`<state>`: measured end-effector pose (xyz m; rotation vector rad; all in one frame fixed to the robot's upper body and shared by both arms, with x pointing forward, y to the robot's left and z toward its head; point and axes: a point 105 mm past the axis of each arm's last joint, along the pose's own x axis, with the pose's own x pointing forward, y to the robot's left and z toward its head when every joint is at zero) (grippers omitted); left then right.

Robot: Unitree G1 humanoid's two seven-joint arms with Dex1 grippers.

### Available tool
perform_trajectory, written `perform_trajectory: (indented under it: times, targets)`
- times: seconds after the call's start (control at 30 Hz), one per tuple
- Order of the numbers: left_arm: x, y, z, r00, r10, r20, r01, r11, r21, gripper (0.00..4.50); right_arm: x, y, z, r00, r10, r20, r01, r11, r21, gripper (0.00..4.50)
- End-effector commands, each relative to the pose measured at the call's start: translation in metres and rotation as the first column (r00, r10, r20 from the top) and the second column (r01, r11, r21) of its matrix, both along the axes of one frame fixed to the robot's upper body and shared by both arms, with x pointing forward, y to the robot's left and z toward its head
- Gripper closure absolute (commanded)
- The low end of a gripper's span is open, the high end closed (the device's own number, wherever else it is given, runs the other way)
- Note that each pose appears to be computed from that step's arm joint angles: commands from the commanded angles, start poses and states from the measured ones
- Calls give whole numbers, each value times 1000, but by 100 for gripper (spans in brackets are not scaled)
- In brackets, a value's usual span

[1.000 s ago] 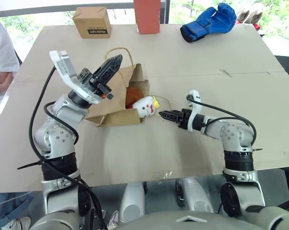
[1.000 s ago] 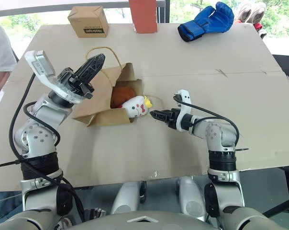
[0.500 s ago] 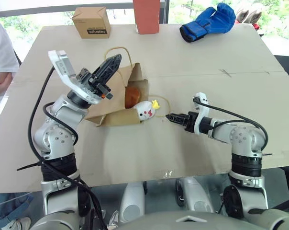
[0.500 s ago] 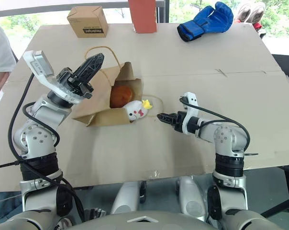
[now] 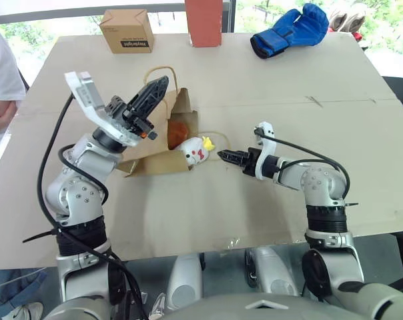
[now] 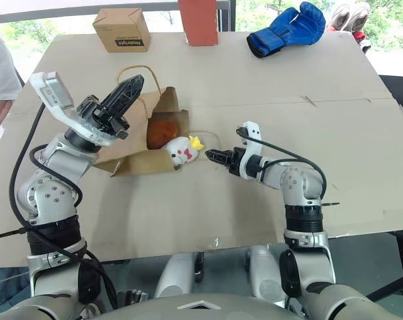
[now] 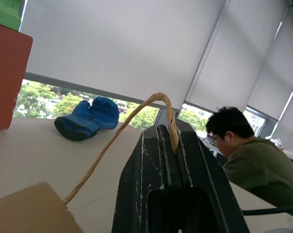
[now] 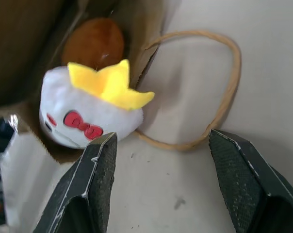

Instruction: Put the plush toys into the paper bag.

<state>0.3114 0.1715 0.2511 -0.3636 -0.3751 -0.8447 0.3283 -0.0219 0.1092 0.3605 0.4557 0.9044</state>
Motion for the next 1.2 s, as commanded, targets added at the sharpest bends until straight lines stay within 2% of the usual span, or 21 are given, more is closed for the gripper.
perform_trajectory:
  times: [0.03,0.07,0.13,0.37,0.53,0.57,0.63,0.7,0.77,0.8,0.83,0.87,0.93,1.03,1.1,1.2]
  targets:
    - [-10,5,14,997,13,70,-12,1000,-7,450,-12,0,35,925,166,342,-134,984,-117,115]
    - [-10,5,14,998,11,68,-11,1000,-6,450,-13,2,38,907,199,370,-157,977,-142,90]
    - [-10,4,13,998,3,66,-3,1000,-4,450,-8,6,40,872,236,428,-153,964,-218,4]
    - [-10,-8,15,996,-57,67,57,998,8,450,10,41,37,756,416,505,-233,892,-387,4]
    - [-11,-18,13,992,-105,65,104,994,20,450,20,69,27,705,501,502,-304,853,-424,4]
    - [-11,-22,13,990,-122,65,120,992,25,450,21,74,27,697,504,510,-311,854,-418,59]
    - [-13,-30,13,986,-155,66,154,988,28,450,20,77,32,670,507,542,-318,856,-408,130]
    - [-14,-35,15,982,-177,70,176,984,22,450,17,77,38,664,492,563,-333,869,-367,222]
    - [-15,-43,18,975,-209,76,209,978,1,450,12,74,43,658,474,585,-344,880,-327,313]
    - [-16,-49,19,970,-231,76,233,972,-12,450,9,72,44,653,465,597,-344,885,-313,343]
    - [-17,-55,20,964,-256,76,259,965,-30,450,6,69,46,650,458,606,-344,889,-303,403]
    - [-18,-61,22,956,-283,75,288,956,-57,450,2,66,48,646,449,618,-340,893,-294,443]
    - [-20,-68,24,946,-316,70,322,942,-95,450,-2,62,51,640,435,633,-329,900,-286,443]
    - [-28,-77,26,911,-410,43,411,894,-180,450,-6,47,75,634,368,680,-279,929,-243,443]
    - [-28,-77,23,903,-429,22,424,882,-204,450,-5,44,80,641,354,681,-257,935,-244,443]
    - [-24,-74,20,909,-416,-5,402,883,-241,450,9,49,54,656,386,648,-205,918,-340,443]
